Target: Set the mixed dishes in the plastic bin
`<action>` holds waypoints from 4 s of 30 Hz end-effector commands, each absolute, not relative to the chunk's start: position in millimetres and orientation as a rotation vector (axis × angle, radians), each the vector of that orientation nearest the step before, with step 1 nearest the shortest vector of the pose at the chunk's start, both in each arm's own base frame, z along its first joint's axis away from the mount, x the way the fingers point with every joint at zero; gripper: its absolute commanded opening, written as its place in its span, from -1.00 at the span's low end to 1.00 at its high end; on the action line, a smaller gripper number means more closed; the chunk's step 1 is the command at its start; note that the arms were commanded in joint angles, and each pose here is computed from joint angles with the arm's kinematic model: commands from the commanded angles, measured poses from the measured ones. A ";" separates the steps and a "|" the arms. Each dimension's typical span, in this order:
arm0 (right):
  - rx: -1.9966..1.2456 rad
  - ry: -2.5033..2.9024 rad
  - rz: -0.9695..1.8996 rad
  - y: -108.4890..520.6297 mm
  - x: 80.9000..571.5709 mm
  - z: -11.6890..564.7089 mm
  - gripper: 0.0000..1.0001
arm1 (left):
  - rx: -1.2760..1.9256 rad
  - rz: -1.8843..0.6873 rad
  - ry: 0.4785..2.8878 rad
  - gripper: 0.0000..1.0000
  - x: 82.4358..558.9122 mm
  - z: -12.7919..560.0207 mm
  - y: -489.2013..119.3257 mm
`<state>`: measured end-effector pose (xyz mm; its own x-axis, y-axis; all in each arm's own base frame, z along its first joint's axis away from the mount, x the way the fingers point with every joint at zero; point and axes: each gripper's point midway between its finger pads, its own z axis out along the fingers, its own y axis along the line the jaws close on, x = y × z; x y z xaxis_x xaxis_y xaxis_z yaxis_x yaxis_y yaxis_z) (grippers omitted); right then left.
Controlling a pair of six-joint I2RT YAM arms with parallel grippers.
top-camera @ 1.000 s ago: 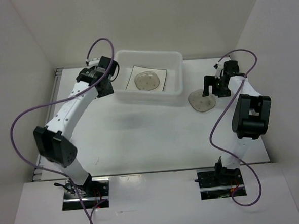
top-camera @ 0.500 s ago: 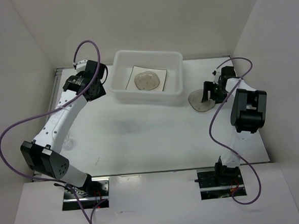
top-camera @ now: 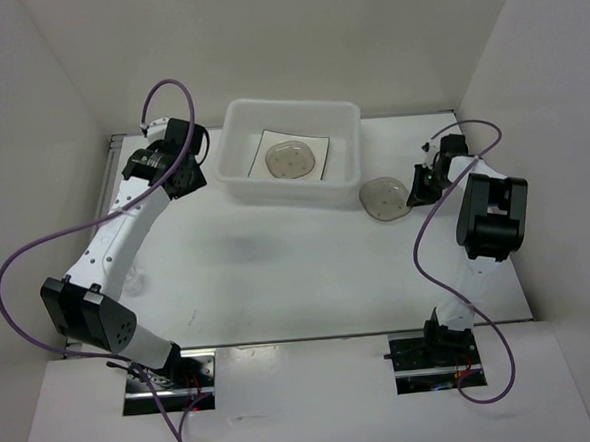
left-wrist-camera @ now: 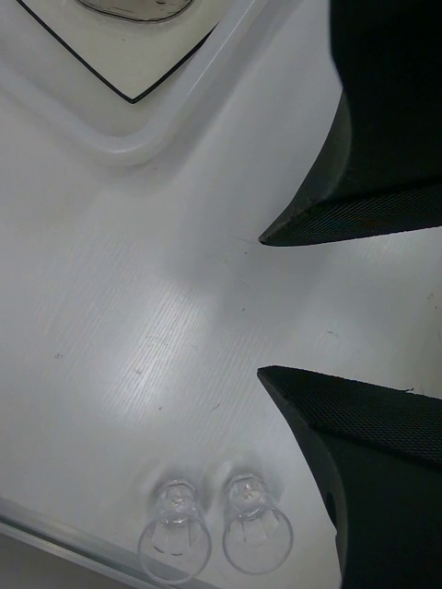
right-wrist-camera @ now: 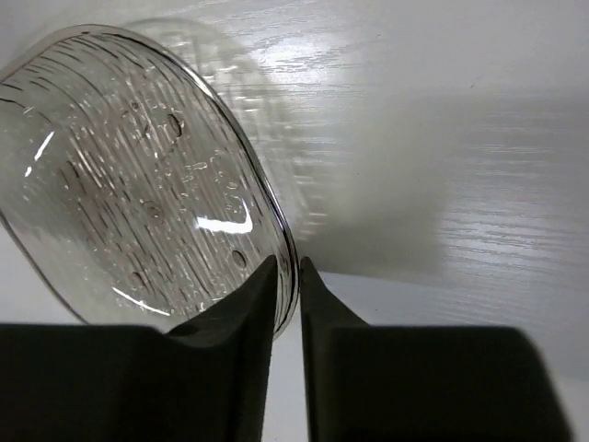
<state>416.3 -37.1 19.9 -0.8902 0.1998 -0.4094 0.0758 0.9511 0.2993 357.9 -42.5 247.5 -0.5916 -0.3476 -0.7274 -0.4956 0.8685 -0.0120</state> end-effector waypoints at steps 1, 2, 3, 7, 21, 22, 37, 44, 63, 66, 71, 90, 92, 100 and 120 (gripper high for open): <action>0.239 2.656 0.428 -40.8 412.6 15.8 -0.69 | -0.601 0.238 2.251 0.25 365.6 247.7 -43.5; 0.266 2.644 0.424 -46.3 412.9 19.5 -0.85 | -0.602 0.232 2.244 0.25 367.4 248.7 -44.1; 0.263 2.636 0.421 -46.6 413.7 23.1 -0.92 | -0.602 0.232 2.243 0.25 367.5 248.7 -44.1; 0.294 2.610 0.454 -53.9 408.6 38.9 -0.97 | -0.601 0.238 2.251 0.25 368.6 245.6 -44.5; 0.260 2.398 0.871 -49.8 378.2 133.7 -0.97 | -0.589 0.249 2.262 0.25 369.2 235.3 -44.4; 0.219 2.372 0.938 -40.5 374.0 140.0 -0.97 | -0.589 0.249 2.262 0.25 369.3 235.3 -44.4; 0.149 2.076 1.167 -11.2 408.6 254.2 -0.97 | -0.610 0.258 2.258 0.25 368.9 230.7 -37.2; -0.011 2.017 1.109 32.5 452.6 315.5 -0.97 | -0.624 0.249 2.237 0.25 372.1 238.4 -34.7; -0.318 2.057 0.890 146.9 563.0 287.0 -0.97 | -0.722 0.246 2.212 0.25 338.5 237.7 -1.3; -0.359 2.067 0.886 169.2 566.5 274.7 -0.97 | -0.732 0.236 2.206 0.25 338.2 237.5 0.8; -0.431 2.056 0.831 201.4 583.5 253.8 -0.97 | -0.726 0.211 2.216 0.25 341.7 234.9 -3.5; -0.486 2.188 0.657 223.1 611.1 145.7 -0.97 | -0.692 0.266 2.274 0.25 350.7 223.4 -0.9; -0.499 2.205 0.675 229.9 607.7 135.9 -0.97 | -0.691 0.272 2.283 0.25 351.8 220.0 -1.1; -0.533 2.256 0.671 239.9 604.0 100.5 -0.87 | -0.699 0.272 2.294 0.25 352.8 216.4 0.4; -0.407 2.111 0.487 199.4 594.0 242.4 0.63 | -0.766 0.302 2.166 0.25 362.6 255.6 32.4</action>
<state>599.3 218.4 97.4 -0.7108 -0.1683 -0.6830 -0.4559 0.8497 0.2651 352.9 16.6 216.8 -0.5876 -0.4267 -0.6875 -0.5894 0.8078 0.0024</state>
